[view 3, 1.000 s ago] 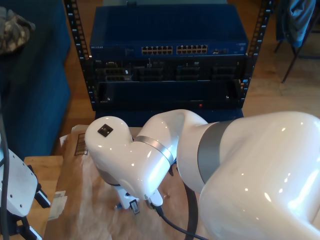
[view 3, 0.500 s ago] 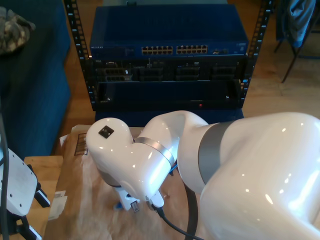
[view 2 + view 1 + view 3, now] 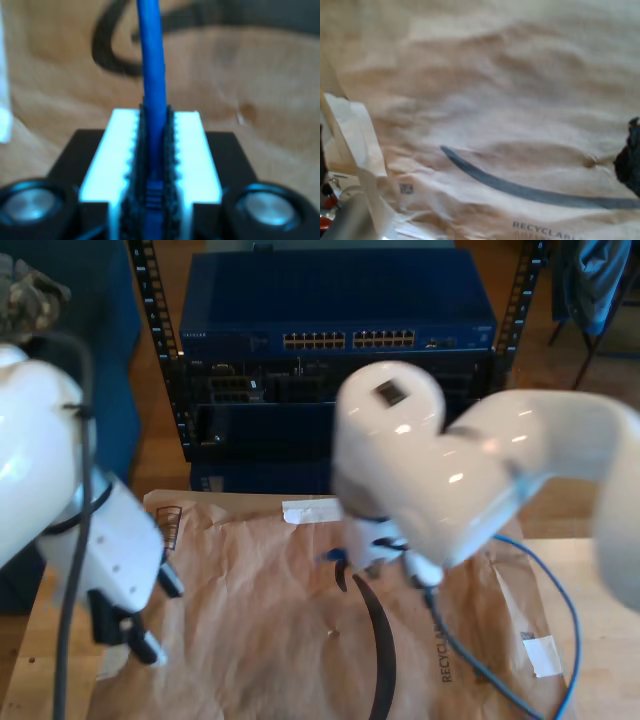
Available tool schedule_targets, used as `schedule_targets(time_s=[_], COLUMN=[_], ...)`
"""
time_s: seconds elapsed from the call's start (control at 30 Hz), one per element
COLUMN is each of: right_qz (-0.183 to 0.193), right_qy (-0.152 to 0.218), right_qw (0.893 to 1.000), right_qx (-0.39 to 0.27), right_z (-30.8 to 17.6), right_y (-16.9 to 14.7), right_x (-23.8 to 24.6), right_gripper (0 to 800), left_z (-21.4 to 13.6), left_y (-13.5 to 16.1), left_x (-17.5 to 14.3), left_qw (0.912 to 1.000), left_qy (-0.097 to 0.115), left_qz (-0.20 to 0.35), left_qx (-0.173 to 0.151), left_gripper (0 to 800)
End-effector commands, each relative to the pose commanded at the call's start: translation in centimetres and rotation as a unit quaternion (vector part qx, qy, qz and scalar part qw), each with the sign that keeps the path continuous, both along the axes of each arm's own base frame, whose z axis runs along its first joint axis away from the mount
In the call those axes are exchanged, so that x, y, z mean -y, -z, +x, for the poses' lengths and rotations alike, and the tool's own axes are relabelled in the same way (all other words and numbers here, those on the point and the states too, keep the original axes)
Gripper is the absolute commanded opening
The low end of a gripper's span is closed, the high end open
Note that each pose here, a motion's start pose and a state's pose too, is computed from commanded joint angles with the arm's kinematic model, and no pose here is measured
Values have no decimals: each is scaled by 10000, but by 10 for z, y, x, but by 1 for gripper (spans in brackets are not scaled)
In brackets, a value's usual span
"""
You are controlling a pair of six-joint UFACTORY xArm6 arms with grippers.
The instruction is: Grab the cable and plug it in
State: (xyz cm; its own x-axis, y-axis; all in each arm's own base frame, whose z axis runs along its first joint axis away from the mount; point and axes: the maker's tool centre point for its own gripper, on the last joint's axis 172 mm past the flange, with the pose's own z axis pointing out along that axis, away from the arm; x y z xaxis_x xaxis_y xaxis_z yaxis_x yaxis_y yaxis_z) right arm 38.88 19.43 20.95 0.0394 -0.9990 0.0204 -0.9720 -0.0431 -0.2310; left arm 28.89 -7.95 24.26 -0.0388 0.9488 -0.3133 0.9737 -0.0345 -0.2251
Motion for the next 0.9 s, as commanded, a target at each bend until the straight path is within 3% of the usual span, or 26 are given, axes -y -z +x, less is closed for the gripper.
schedule_targets(time_s=[0.1,0.3,0.47,0.7,0.9], right_qz=[98,944,1105,1447,1707], right_qy=[266,760,544,578,573], right_qw=[9996,9888,9870,9814,9769], right_qx=[-35,-870,-1035,-1121,-1149], right_z=[-5,-28,-53,-51,-33], right_y=[-8,-26,-50,-54,-66], right_x=[34,71,74,61,45], right_gripper=[7,9,10,13,13], left_z=[14,45,37,27,38], left_y=[-4,-23,-45,-22,-35], left_x=[25,47,54,59,59], left_qw=[9997,9982,9966,9971,9964], left_qy=[148,231,138,94,102], left_qz=[-174,-414,-599,-697,-706], left_qx=[111,379,548,281,456], left_gripper=[800,800,800,800,800])
